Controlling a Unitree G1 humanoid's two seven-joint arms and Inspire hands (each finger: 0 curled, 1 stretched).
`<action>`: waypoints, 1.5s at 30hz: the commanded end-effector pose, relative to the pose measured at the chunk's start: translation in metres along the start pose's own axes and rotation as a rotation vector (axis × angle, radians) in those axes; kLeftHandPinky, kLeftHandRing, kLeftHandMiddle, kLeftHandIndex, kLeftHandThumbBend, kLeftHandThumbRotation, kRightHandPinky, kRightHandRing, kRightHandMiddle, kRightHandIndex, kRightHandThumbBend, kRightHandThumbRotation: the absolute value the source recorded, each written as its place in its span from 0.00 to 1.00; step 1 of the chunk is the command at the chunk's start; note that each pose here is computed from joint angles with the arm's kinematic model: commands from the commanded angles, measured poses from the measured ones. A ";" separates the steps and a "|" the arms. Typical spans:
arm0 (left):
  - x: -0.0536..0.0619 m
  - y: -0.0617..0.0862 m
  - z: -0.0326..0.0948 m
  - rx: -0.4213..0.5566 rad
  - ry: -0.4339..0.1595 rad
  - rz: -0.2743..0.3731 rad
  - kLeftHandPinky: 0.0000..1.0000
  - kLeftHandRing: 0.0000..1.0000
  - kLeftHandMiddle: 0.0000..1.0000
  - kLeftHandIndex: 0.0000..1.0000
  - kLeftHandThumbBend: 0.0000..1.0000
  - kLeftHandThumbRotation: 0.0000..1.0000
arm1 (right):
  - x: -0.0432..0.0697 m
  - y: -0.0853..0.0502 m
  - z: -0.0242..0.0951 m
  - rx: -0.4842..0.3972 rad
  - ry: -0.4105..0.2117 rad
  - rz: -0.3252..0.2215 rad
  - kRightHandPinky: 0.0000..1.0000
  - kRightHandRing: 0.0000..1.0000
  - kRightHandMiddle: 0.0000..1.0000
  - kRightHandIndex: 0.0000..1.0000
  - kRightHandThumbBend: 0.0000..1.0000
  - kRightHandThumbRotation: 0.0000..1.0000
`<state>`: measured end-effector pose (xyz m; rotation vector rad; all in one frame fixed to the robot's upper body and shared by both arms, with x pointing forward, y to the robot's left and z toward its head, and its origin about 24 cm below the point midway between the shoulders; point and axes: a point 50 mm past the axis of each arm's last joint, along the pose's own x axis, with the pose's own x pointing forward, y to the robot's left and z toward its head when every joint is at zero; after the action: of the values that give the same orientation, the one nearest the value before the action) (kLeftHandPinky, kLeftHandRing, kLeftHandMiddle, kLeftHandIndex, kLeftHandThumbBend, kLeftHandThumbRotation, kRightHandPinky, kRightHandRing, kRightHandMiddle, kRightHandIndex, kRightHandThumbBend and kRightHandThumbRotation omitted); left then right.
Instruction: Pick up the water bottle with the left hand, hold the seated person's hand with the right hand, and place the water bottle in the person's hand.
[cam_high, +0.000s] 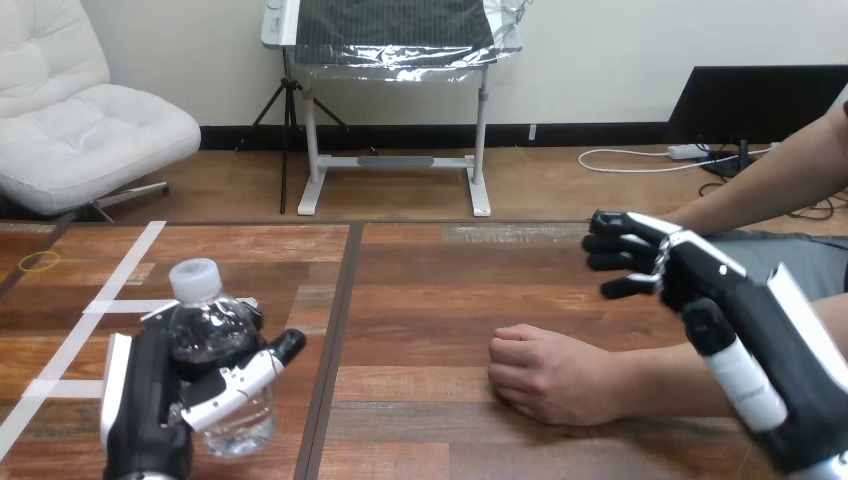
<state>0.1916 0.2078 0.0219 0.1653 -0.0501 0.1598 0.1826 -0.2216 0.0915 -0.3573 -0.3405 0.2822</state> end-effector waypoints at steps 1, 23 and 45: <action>0.013 -0.009 0.079 -0.080 -0.373 -0.041 0.23 0.29 0.34 0.38 0.50 0.00 | 0.034 -0.042 0.014 -0.210 -0.092 -0.024 0.69 0.77 0.79 0.82 0.89 0.98; 0.013 -0.010 0.081 -0.097 -0.380 -0.062 0.22 0.27 0.33 0.37 0.49 0.00 | 0.053 -0.074 0.007 -0.438 0.051 0.148 0.72 0.82 0.84 0.85 0.93 0.66; 0.016 -0.009 0.087 -0.107 -0.415 -0.067 0.20 0.26 0.32 0.36 0.47 0.00 | 0.066 -0.089 -0.006 -0.595 0.234 0.349 0.69 0.83 0.87 0.86 0.99 0.44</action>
<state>0.1986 0.1922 0.0845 0.1093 -0.3376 0.0700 0.2521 -0.2830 0.1291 -0.9698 -0.1214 0.4522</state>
